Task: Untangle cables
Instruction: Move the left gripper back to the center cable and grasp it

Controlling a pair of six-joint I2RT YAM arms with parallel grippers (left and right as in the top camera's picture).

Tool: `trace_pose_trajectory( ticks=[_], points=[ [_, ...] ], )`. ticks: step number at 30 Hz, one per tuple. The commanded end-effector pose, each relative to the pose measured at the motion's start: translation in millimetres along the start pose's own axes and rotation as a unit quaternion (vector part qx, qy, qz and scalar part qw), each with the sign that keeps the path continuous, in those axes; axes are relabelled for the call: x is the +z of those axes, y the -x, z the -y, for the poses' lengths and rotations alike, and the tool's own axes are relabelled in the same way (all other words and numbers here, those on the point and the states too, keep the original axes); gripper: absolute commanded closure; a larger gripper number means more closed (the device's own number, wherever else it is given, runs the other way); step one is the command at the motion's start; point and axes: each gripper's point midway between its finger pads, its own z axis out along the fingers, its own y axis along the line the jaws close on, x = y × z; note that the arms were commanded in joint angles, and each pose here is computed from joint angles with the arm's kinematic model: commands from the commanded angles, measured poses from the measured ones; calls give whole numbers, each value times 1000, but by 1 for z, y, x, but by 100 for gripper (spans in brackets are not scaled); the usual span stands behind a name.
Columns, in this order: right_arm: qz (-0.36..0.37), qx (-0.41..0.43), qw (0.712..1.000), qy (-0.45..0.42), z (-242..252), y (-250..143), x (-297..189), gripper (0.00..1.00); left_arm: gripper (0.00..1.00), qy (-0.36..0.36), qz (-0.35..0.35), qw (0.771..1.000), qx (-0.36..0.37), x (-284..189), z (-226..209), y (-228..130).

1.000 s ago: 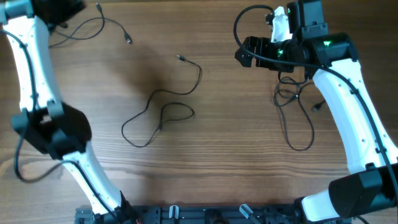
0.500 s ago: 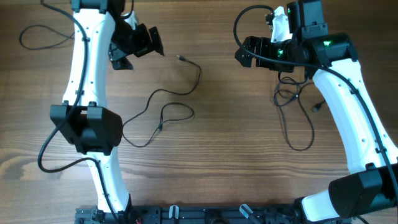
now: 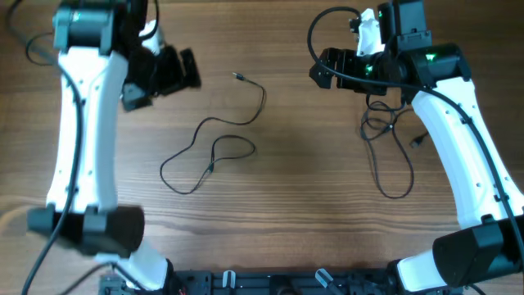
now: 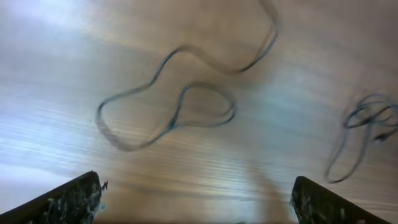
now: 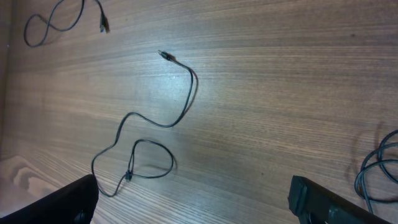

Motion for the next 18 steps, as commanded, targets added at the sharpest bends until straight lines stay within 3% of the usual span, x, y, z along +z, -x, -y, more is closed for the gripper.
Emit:
trace_pose_trajectory(
  ticks=[1, 7, 13, 15, 18],
  points=[
    [0, 2, 1000, -3, 1, 1, 1, 0, 0, 79, -40, 995, -40, 28, -41, -21],
    [0, 2, 1000, -3, 1, 1, 1, 0, 0, 102, -77, 987, -94, 88, -87, -27],
    [0, 2, 1000, -3, 1, 1, 1, 0, 1, 113, -112, 968, -196, 144, -134, -52],
    [0, 2, 1000, -3, 1, 1, 1, 0, 7, 87, -134, 962, -223, 161, -138, -66],
    [0, 2, 1000, -3, 1, 1, 1, 0, 25, 53, -152, 957, -239, 178, -134, -79]
  ],
)
